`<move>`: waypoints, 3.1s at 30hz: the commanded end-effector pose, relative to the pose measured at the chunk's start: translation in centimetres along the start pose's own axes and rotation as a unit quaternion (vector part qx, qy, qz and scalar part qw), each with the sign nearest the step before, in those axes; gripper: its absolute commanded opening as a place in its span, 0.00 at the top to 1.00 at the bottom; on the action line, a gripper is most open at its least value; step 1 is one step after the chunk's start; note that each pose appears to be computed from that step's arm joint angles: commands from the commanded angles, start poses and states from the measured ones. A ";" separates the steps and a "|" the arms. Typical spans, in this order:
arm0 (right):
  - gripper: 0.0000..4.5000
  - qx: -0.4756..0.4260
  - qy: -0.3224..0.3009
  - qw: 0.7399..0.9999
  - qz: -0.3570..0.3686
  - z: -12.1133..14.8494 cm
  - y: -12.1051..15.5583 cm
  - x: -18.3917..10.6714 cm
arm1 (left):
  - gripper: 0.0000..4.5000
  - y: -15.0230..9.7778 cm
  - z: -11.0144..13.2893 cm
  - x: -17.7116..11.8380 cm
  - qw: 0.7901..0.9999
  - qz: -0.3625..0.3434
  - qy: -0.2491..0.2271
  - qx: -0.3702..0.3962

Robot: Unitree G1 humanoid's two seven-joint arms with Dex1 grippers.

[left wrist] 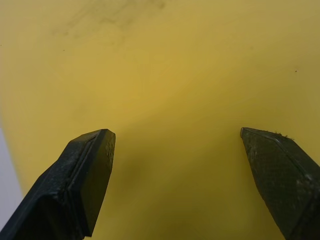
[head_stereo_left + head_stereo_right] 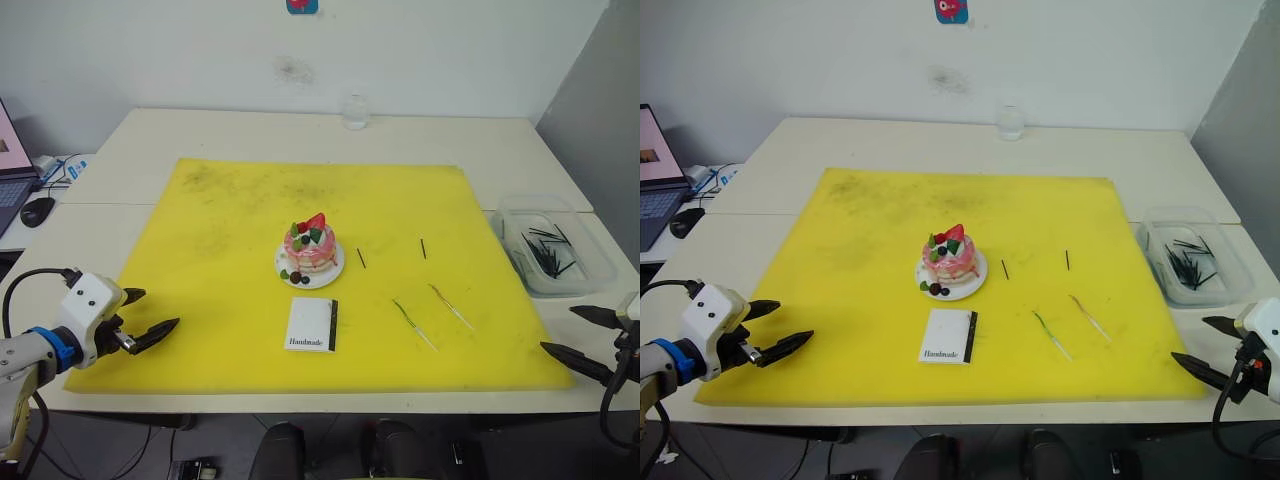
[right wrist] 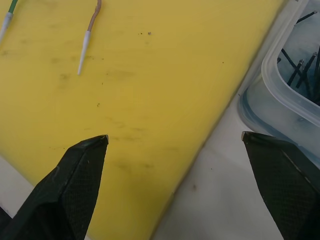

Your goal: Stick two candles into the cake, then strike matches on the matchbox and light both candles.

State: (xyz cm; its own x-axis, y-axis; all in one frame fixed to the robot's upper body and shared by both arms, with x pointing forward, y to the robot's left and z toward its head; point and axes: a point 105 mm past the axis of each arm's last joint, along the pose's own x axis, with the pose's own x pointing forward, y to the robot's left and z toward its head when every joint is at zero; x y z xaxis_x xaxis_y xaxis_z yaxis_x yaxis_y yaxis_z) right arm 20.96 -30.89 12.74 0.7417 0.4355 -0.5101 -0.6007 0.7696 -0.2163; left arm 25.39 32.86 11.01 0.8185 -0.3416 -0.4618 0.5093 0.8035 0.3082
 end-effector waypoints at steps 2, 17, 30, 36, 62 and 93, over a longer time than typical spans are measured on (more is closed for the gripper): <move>0.01 -0.021 -0.011 1.000 -0.016 1.0 -0.5 -0.5 | 0.00 0.3 0.9 -0.1 1.000 0.003 -0.008 0.007; 0.01 -0.023 -0.016 1.000 -0.014 1.2 -0.5 -0.4 | 0.00 0.3 1.9 -0.5 0.999 -0.030 -0.043 -0.013; 0.01 -0.024 -0.023 0.999 -0.019 1.3 -0.5 -0.4 | 0.00 0.2 2.0 -0.7 0.998 -0.030 -0.045 0.005; 0.01 -0.036 -0.043 0.998 -0.012 2.7 0.2 -0.4 | 0.00 -5.1 6.6 -0.2 0.983 -0.148 -0.106 -0.003; 0.01 0.004 0.001 1.000 -0.013 4.6 5.7 7.0 | 0.00 -18.8 16.0 2.5 0.882 -0.406 -0.226 0.073; 0.99 0.035 0.006 0.999 0.007 2.7 6.3 8.3 | 0.00 -18.5 14.9 2.5 0.897 -0.383 -0.220 0.033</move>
State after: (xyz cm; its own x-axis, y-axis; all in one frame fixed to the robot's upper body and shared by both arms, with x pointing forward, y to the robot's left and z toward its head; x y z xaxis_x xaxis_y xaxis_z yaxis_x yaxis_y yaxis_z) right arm 24.20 -20.85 8.69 0.7187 0.4443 -0.5348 -0.6011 0.7837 -0.1566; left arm 22.04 9.67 15.64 0.2216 -0.9509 -0.2159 0.9750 0.2126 0.0644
